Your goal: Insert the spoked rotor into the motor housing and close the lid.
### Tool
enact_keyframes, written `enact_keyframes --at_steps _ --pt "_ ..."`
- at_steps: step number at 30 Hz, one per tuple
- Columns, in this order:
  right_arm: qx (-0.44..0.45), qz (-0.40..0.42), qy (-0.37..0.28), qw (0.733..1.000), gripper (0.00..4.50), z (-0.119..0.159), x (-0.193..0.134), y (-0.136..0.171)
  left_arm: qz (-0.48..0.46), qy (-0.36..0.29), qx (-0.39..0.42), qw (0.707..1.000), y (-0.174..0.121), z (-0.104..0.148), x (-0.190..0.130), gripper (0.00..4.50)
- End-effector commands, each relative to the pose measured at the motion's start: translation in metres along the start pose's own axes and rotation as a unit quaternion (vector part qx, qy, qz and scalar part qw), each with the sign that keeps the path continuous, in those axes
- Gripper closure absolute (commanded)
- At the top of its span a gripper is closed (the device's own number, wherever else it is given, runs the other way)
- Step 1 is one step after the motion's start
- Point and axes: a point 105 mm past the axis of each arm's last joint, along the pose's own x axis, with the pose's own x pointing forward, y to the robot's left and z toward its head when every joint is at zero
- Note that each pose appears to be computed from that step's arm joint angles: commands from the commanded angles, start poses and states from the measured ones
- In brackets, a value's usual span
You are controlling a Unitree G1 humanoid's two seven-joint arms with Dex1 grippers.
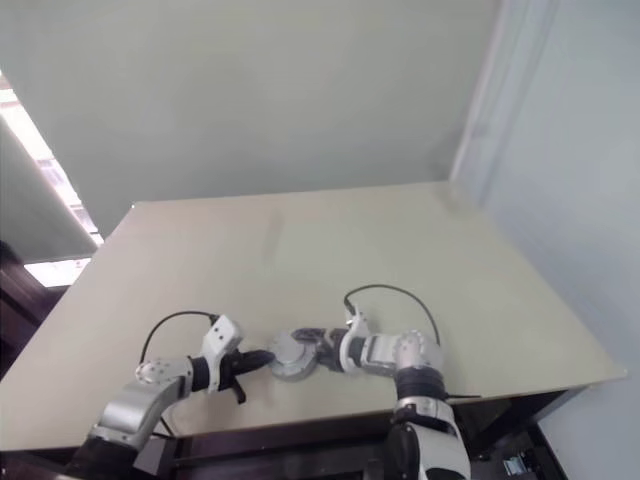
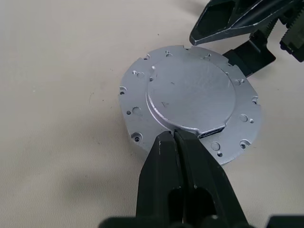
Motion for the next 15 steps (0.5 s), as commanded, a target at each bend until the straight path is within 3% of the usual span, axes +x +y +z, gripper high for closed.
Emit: enact_keyframes --at_steps 1,15 --pt "-0.001 0.045 0.023 0.999 0.01 -0.0096 0.0082 0.0199 -0.005 0.024 -0.009 1.0 -0.0055 -0.0117 0.0063 4.5" --pt "0.013 0.054 0.011 0.998 0.01 -0.0113 0.0101 0.0174 -0.007 0.023 -0.009 1.0 -0.0068 -0.011 0.0072 4.5"
